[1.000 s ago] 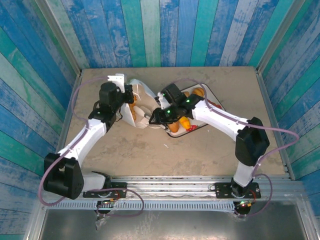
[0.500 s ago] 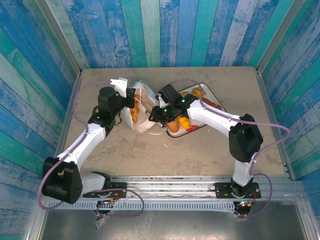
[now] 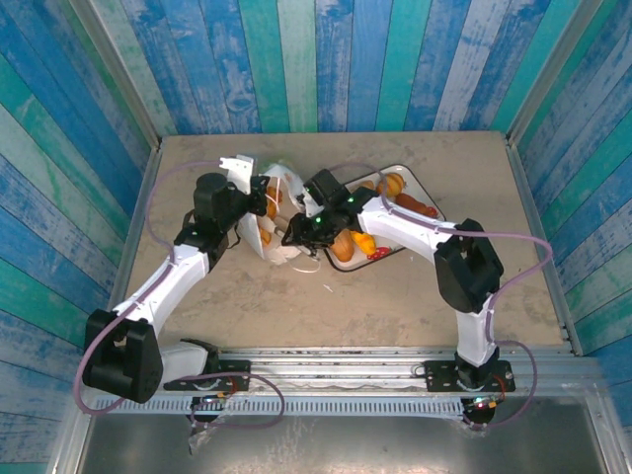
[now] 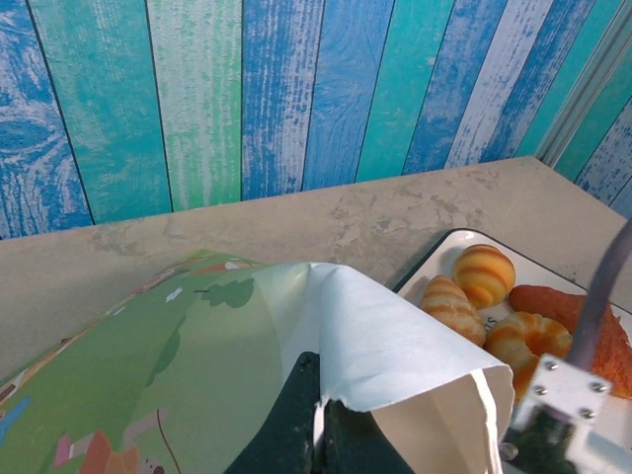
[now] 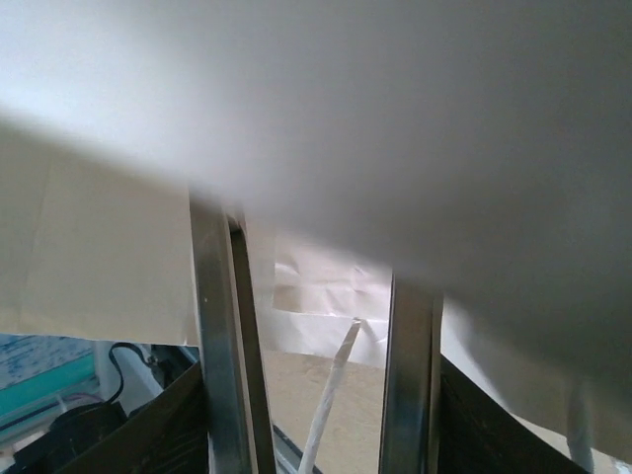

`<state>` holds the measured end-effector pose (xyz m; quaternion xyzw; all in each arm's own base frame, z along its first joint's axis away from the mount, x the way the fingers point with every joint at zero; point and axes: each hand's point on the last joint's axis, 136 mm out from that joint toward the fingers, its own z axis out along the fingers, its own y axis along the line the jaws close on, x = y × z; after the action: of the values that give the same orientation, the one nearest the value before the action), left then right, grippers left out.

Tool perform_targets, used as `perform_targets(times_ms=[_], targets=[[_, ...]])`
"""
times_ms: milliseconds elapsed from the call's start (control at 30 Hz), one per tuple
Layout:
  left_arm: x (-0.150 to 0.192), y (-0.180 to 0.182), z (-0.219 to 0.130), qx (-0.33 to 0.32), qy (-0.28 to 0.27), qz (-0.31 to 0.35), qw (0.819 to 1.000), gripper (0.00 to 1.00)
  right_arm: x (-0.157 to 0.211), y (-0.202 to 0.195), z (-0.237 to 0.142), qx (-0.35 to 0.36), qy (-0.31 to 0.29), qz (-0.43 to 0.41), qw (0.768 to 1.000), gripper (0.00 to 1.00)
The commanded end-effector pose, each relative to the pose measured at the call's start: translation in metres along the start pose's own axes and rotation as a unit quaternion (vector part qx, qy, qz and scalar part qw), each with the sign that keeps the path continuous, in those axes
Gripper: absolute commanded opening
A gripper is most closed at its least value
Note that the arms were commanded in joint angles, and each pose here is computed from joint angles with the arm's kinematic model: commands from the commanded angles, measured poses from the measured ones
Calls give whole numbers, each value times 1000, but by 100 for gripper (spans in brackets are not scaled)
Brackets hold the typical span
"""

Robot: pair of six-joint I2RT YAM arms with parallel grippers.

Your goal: Take the fake bread out of the paper bag

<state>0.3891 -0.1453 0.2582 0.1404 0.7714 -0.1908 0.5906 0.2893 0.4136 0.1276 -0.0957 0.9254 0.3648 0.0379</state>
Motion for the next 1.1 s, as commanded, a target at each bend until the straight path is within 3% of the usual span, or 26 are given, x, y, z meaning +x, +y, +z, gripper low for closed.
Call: perform_targets(times_ms=[0, 633, 800, 1000, 1067], targets=[[-33, -5, -17, 2, -45, 20, 999, 5, 4, 18, -1, -31, 25, 6, 999, 51], [-30, -6, -16, 6, -43, 19, 999, 5, -4, 8, 7, -15, 61, 35, 997, 57], [-30, -10, -14, 18, -44, 12, 999, 6, -11, 10, 15, -15, 65, 32, 997, 57], [-31, -14, -11, 32, -46, 4, 998, 5, -17, 19, 24, -17, 67, 16, 997, 48], [-33, -15, -11, 34, -48, 2, 998, 5, -16, 21, 26, -20, 69, 16, 997, 51]])
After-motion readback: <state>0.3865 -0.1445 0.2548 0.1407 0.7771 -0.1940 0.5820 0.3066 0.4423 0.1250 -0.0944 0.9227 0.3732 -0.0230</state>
